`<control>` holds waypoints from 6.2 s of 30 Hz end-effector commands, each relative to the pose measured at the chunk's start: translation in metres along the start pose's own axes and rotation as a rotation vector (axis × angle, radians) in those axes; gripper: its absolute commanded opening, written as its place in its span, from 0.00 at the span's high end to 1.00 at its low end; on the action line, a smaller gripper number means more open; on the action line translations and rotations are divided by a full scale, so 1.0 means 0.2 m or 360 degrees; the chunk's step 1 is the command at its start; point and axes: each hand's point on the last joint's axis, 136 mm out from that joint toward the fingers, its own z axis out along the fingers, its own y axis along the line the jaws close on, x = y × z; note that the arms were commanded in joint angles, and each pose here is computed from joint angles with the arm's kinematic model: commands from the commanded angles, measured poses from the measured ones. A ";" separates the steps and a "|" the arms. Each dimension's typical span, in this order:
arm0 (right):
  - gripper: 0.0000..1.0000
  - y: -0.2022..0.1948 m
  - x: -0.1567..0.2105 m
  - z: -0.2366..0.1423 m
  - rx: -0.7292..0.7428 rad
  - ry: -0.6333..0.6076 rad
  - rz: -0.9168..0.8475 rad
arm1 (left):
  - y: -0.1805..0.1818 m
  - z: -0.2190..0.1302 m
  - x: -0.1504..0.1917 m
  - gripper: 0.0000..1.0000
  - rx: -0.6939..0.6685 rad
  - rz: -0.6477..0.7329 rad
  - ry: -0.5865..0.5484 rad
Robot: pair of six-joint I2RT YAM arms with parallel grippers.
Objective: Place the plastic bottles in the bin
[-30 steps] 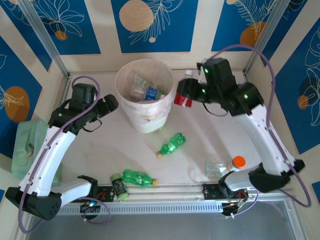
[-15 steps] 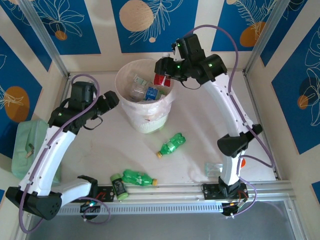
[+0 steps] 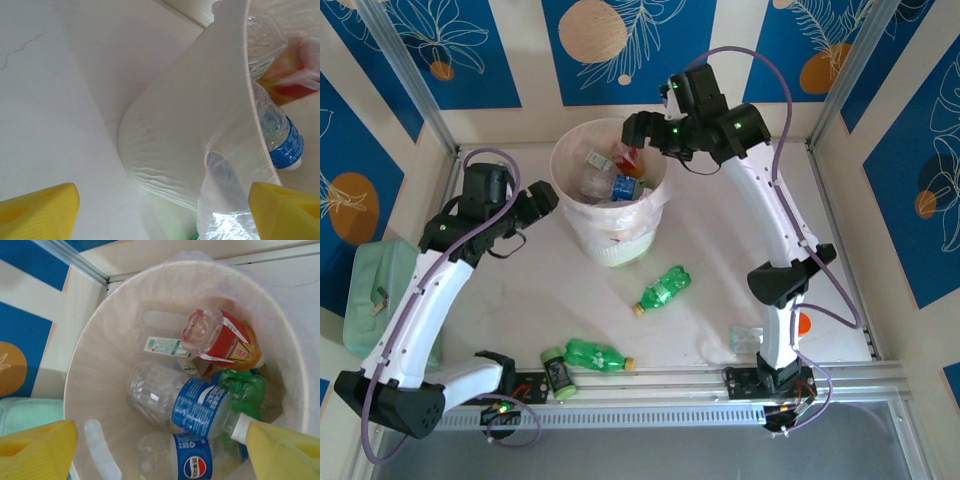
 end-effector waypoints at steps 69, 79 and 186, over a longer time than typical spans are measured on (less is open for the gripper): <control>0.48 0.50 1.30 0.02 -0.0227 0.0593 -0.1087 | 0.33 0.18 0.08 0.16 -0.0070 -0.0384 0.0065; 0.47 0.55 0.37 -0.29 -0.0291 -0.0016 -0.0446 | 0.17 0.17 0.06 0.16 -0.0011 -0.0200 0.0050; 0.34 -1.09 1.58 0.53 0.0853 0.0637 0.1261 | 0.03 0.02 0.02 0.15 0.0132 0.0015 -0.0037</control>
